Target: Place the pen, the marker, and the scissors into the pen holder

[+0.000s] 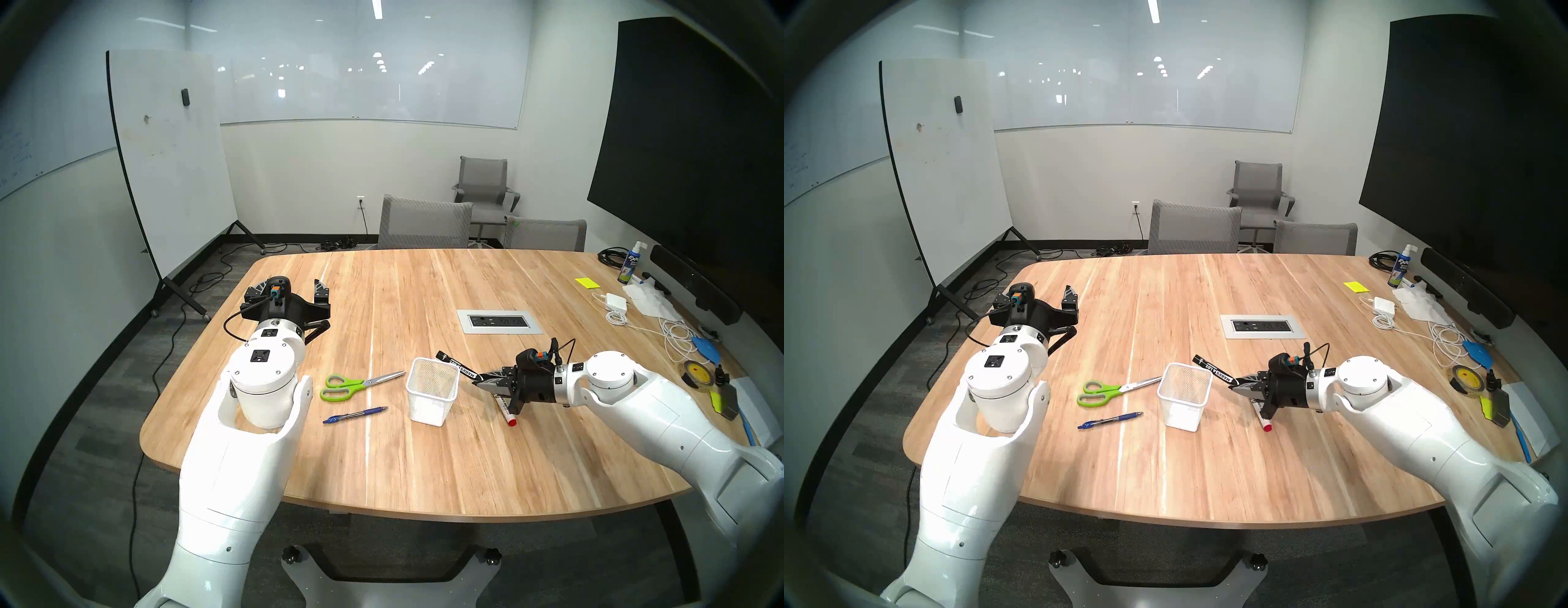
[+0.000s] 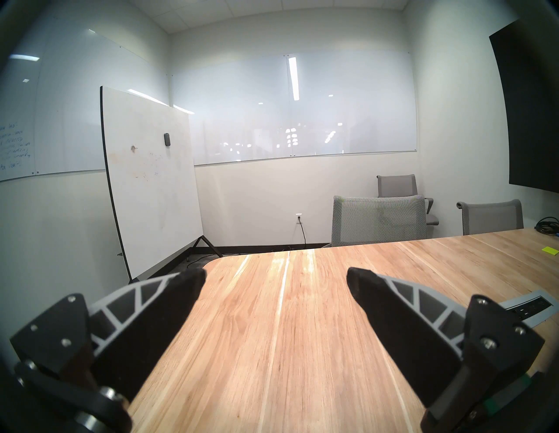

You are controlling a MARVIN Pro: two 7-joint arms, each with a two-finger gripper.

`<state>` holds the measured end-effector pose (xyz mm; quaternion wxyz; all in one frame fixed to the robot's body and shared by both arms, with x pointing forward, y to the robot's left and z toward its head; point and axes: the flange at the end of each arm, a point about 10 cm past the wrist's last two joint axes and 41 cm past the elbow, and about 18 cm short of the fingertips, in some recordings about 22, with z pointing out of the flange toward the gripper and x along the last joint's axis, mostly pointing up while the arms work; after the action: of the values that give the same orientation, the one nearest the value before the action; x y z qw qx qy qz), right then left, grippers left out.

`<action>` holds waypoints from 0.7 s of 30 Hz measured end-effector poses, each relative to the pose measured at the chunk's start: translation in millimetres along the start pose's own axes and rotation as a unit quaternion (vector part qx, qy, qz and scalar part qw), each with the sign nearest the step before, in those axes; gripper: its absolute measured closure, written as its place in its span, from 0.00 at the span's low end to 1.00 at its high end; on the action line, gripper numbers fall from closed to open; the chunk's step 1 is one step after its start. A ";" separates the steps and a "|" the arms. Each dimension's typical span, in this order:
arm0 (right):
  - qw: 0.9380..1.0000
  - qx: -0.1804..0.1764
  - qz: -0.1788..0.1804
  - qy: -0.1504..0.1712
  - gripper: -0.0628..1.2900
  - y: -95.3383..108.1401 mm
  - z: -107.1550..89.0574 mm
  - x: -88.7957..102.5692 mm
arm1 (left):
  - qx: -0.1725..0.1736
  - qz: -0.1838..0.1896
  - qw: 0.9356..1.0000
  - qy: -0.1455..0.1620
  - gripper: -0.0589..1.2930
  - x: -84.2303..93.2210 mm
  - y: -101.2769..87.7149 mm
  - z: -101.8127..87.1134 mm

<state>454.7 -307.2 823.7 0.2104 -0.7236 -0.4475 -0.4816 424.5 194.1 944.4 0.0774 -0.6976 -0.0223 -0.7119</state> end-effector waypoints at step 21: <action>0.996 -0.019 0.000 0.090 0.92 -5.8 -31.5 21.9 | 0.000 0.000 1.000 0.000 0.01 0.0 0.0 0.0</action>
<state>436.7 -317.7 856.5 0.2359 -0.6810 -0.4176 -0.5533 424.5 194.1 944.3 0.0774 -0.6977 -0.0223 -0.7119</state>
